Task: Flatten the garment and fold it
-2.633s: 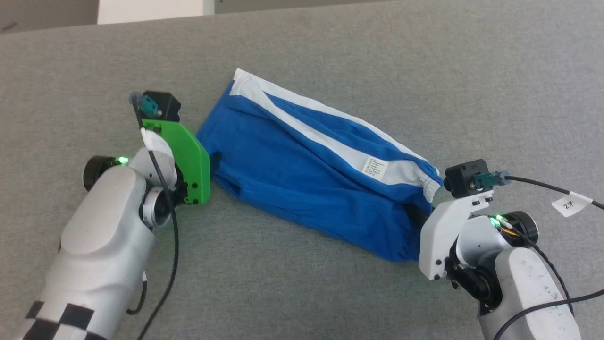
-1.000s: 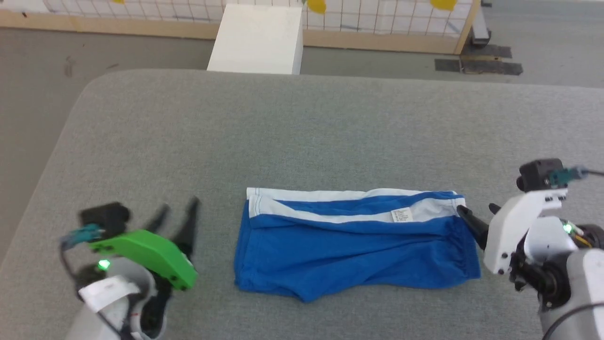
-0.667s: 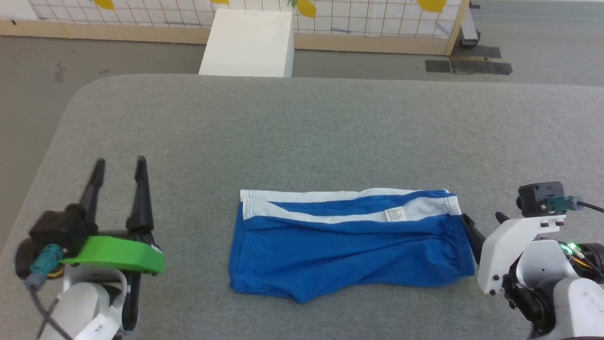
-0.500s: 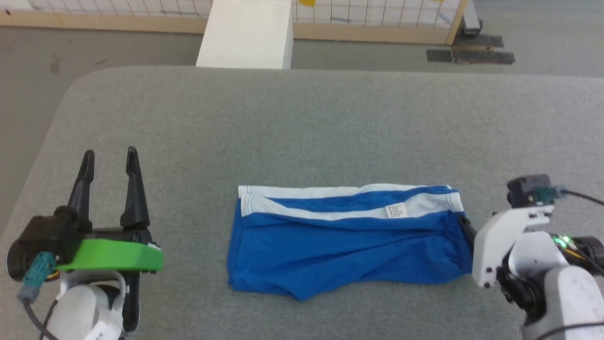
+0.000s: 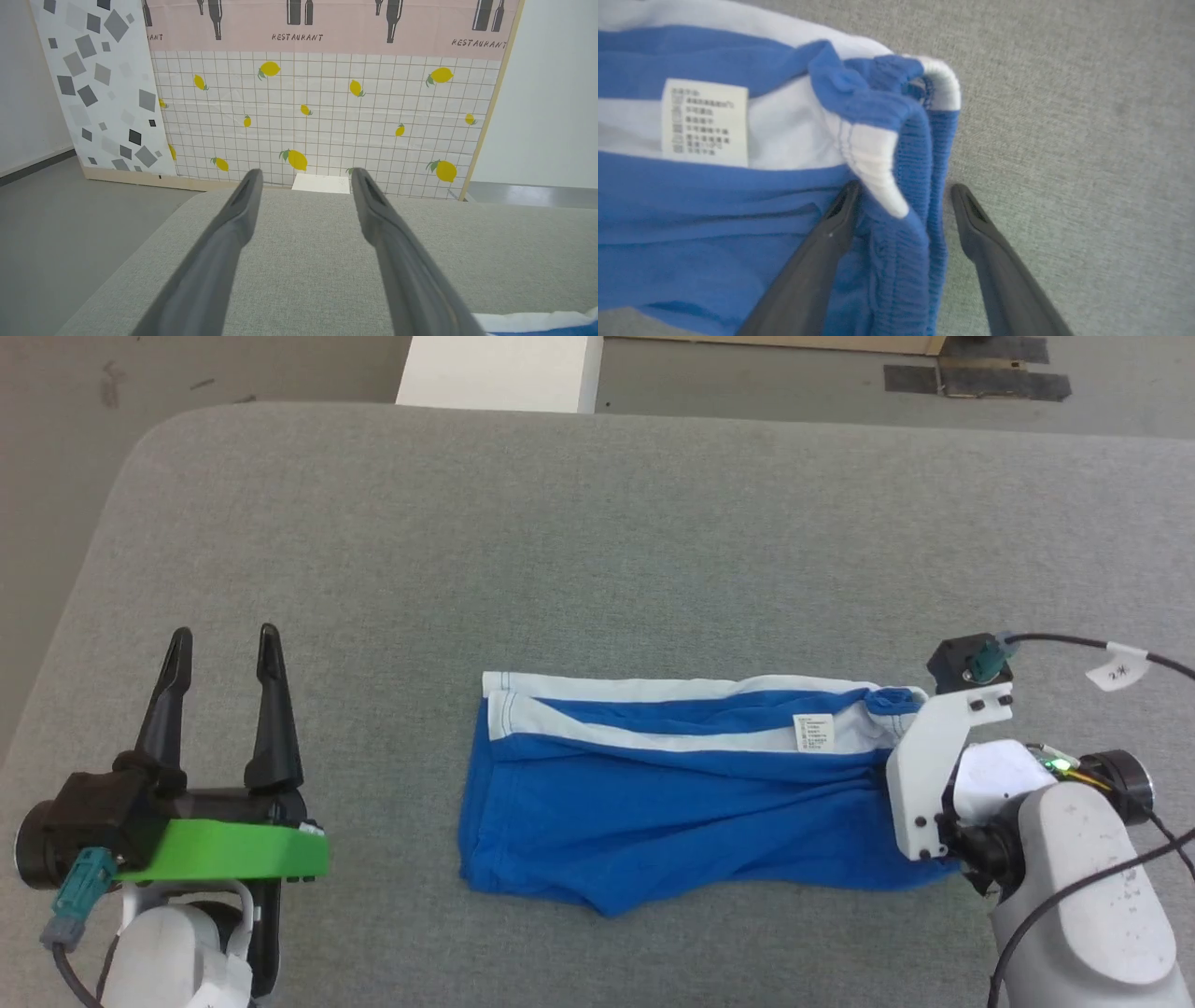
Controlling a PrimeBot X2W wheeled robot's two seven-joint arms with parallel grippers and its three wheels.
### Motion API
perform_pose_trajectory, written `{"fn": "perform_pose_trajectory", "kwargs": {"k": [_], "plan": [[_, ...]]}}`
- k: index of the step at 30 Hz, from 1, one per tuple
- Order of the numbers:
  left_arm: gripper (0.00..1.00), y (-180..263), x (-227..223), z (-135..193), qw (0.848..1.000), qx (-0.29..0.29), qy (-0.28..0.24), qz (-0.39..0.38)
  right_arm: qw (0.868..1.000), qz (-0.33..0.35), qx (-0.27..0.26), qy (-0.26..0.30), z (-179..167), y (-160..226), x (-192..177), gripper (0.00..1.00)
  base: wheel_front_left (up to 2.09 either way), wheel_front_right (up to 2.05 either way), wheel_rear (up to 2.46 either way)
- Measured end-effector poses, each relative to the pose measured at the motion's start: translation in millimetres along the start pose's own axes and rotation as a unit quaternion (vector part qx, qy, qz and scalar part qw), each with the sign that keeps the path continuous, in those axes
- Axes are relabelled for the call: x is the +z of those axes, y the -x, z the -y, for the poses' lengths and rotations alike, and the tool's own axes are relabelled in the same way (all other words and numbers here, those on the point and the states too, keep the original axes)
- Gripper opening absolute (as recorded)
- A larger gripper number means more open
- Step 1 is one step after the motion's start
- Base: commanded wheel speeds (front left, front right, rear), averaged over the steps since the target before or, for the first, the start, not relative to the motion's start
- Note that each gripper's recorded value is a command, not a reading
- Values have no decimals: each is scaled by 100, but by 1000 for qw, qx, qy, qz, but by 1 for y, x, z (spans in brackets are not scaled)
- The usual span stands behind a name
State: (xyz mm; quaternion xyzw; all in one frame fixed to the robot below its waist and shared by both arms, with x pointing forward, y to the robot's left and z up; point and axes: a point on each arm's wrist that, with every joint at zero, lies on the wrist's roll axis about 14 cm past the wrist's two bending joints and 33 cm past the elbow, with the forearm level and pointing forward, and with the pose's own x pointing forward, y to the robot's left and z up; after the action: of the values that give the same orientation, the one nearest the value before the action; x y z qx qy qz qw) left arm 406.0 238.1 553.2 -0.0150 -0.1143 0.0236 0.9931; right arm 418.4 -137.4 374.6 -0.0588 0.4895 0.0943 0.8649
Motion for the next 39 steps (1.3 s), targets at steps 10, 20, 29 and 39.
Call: {"fn": "perform_pose_trajectory", "kwargs": {"k": [10, 20, 29, 39], "plan": [[100, 0, -2, 0, 1000, 6, 10, 1, 999, 1, -23, -42, 27, 6, 0, 0, 0, 0, 0], [100, 3, -1, 3, 1000, 2, 14, 0, 981, -20, -169, -91, 143, 44, -23, 0, 0, 0, 0], [100, 8, 10, 12, 1000, -8, 25, 13, 991, -29, -125, -34, 109, 74, -11, 0, 0, 0, 0], [100, 19, 23, 16, 999, -10, 34, 27, 999, 38, -8, 35, 16, 108, 23, 0, 0, 0, 0]]}}
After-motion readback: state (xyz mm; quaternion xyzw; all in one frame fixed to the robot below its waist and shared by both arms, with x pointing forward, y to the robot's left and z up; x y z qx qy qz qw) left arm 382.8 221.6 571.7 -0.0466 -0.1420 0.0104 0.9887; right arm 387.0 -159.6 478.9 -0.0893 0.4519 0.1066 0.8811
